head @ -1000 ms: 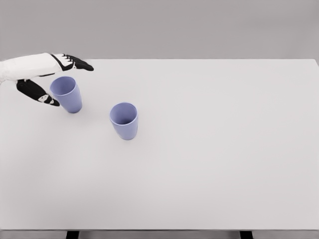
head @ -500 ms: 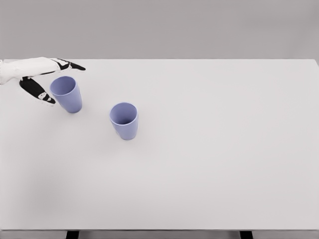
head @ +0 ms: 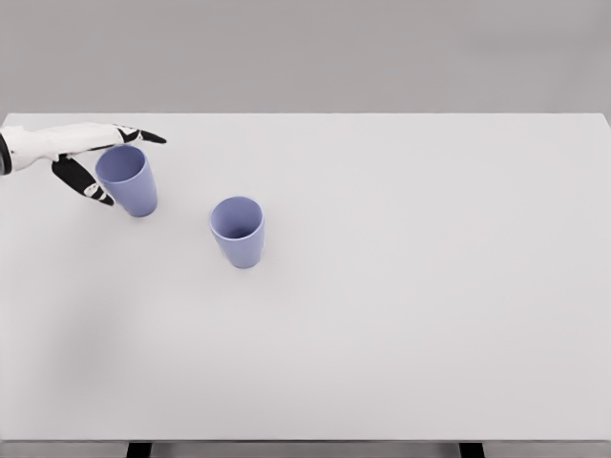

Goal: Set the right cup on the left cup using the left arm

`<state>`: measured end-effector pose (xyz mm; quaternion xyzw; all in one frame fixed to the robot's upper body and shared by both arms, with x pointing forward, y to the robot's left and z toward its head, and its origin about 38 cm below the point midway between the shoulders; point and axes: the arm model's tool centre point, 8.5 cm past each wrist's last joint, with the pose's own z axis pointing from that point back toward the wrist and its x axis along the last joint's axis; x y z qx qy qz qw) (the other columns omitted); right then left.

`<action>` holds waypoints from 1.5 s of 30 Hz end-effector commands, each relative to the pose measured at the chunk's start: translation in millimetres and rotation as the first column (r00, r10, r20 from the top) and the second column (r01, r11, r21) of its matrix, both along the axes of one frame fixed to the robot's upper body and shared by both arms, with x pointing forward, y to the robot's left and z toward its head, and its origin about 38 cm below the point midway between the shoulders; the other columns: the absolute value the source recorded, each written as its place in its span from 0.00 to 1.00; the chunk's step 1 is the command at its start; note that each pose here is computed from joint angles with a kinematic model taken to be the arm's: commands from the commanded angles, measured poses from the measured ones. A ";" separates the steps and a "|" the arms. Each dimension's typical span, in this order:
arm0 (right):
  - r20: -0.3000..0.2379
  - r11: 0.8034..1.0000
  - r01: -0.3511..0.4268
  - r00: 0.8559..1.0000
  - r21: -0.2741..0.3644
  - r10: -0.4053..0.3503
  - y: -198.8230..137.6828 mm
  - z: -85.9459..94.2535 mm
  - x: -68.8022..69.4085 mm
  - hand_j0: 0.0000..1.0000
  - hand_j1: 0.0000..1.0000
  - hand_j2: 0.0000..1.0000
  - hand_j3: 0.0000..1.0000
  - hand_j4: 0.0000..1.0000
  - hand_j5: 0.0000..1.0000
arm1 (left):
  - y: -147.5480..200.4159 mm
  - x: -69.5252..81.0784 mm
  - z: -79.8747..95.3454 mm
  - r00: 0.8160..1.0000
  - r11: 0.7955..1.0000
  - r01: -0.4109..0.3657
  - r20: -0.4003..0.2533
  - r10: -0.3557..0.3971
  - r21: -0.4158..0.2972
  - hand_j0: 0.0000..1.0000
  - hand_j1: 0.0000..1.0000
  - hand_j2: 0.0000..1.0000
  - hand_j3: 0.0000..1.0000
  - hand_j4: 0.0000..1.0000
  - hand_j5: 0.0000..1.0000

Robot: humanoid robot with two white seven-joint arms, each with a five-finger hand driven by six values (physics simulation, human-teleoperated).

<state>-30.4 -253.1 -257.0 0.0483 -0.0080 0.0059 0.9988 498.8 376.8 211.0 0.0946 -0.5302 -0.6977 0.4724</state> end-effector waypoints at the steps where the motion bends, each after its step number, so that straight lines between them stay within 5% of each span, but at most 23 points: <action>1: 0.000 1.000 0.000 1.000 0.000 0.000 0.0 0.0 -0.1 1.00 1.00 1.00 1.00 1.00 1.00 | 3.1 2.4 -6.5 1.000 1.000 -0.023 -0.015 0.023 -0.004 1.00 1.00 1.00 1.00 1.00 1.00; 7: 0.000 1.000 0.000 1.000 0.000 0.000 0.0 0.0 -0.1 1.00 1.00 1.00 1.00 1.00 1.00 | 0.1 3.2 -8.8 1.000 1.000 -0.017 -0.016 0.017 0.009 1.00 1.00 1.00 1.00 1.00 1.00; 8: 0.000 1.000 0.000 1.000 0.000 0.000 0.0 0.0 -0.1 1.00 1.00 1.00 1.00 1.00 1.00 | -0.4 3.2 -8.5 1.000 1.000 -0.015 -0.016 0.016 0.007 0.89 0.89 0.89 0.89 0.89 0.89; 12: 0.000 1.000 0.000 1.000 0.000 0.000 0.0 0.0 -0.1 1.00 1.00 1.00 1.00 1.00 1.00 | 0.8 3.1 -8.3 1.000 1.000 -0.018 -0.016 0.018 0.005 0.73 0.73 0.73 0.73 0.73 0.73; 20: 0.000 1.000 0.000 1.000 0.000 0.000 0.0 0.0 -0.1 1.00 1.00 1.00 1.00 1.00 1.00 | -7.3 2.6 -4.5 1.000 1.000 0.005 -0.006 -0.005 -0.008 0.67 0.67 0.67 0.67 0.67 0.67; 28: 0.000 1.000 0.000 1.000 0.000 0.000 0.0 0.0 -0.1 1.00 1.00 1.00 1.00 1.00 1.00 | -41.8 -15.8 39.6 0.984 0.985 0.160 0.091 -0.153 -0.069 0.63 0.63 0.63 0.63 0.63 0.63; 38: 0.000 1.000 0.000 1.000 0.000 0.000 0.0 0.0 -0.1 1.00 1.00 1.00 1.00 1.00 1.00 | -64.2 -76.2 114.6 0.921 0.924 0.361 0.202 -0.333 -0.127 0.63 0.63 0.63 0.63 0.63 0.63; 45: 0.000 1.000 0.000 1.000 0.000 0.000 0.0 0.0 -0.1 1.00 1.00 1.00 1.00 1.00 1.00 | -82.9 -89.5 140.4 0.883 0.888 0.438 0.253 -0.396 -0.140 0.63 0.63 0.63 0.63 0.63 0.63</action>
